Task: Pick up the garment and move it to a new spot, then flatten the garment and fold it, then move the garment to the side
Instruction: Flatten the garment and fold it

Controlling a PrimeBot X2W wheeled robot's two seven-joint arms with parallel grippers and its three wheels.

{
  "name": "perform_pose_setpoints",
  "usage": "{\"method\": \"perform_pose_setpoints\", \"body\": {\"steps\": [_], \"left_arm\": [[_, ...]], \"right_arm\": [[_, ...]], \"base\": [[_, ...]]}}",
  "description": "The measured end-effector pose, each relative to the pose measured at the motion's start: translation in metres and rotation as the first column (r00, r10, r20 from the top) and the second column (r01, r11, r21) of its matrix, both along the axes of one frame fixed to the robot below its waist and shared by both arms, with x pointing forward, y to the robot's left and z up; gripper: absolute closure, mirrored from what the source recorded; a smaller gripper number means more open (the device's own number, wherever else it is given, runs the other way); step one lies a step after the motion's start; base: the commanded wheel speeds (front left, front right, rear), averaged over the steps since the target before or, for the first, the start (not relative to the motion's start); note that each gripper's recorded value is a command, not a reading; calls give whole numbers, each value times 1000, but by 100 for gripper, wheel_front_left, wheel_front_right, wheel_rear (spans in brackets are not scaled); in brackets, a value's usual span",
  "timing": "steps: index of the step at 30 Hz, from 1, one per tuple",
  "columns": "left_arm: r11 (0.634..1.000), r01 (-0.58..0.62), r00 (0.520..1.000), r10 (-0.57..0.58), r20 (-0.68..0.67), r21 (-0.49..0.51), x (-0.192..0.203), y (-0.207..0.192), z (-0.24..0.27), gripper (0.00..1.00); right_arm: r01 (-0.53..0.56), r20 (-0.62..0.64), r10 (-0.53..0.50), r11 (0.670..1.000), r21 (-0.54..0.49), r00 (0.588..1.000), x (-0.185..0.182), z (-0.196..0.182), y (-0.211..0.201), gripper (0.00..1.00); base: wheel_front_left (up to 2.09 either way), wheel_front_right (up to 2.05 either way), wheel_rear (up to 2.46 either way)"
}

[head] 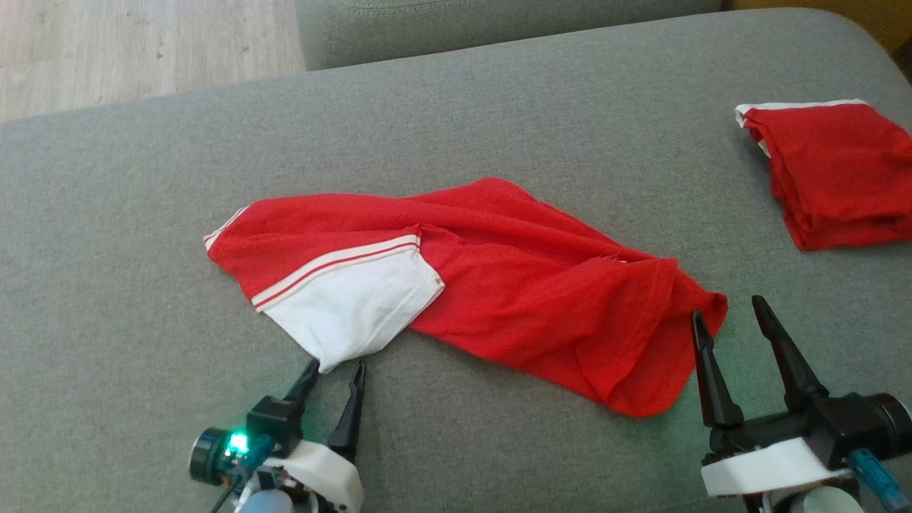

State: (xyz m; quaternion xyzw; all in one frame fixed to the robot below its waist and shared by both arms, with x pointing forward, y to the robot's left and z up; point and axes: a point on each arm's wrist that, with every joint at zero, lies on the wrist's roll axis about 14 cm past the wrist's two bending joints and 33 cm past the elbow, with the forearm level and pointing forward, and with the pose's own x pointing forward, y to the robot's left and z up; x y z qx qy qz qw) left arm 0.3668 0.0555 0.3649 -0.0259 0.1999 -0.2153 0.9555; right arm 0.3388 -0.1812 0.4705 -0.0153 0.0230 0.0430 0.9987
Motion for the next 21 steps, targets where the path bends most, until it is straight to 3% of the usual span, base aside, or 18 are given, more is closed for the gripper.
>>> {"method": "perform_pose_setpoints", "body": {"steps": [1, 2, 13, 21], "left_arm": [[1000, 9, 1000, -9, 7, -5, 0, -3, 3, 84], [1000, 19, 1000, -19, 15, -12, 0, -6, 6, 100], [998, 22, 991, -15, 132, -53, 4, -9, 43, 100], [992, -59, 945, 90, 314, -108, 23, 23, 101, 100]], "right_arm": [[0, 3, 0, 1000, -2, 1000, 0, 1, 0, 0], [0, 5, 0, 1000, -2, 1000, 0, 1, 0, 0], [-21, 34, 21, 1000, -16, 999, -4, 10, 3, 0], [-74, -70, 77, 997, 39, 995, -4, -21, 10, 0]], "base": [[0, 0, 0], [0, 0, 0], [0, 0, 0], [0, 0, 0]]}}
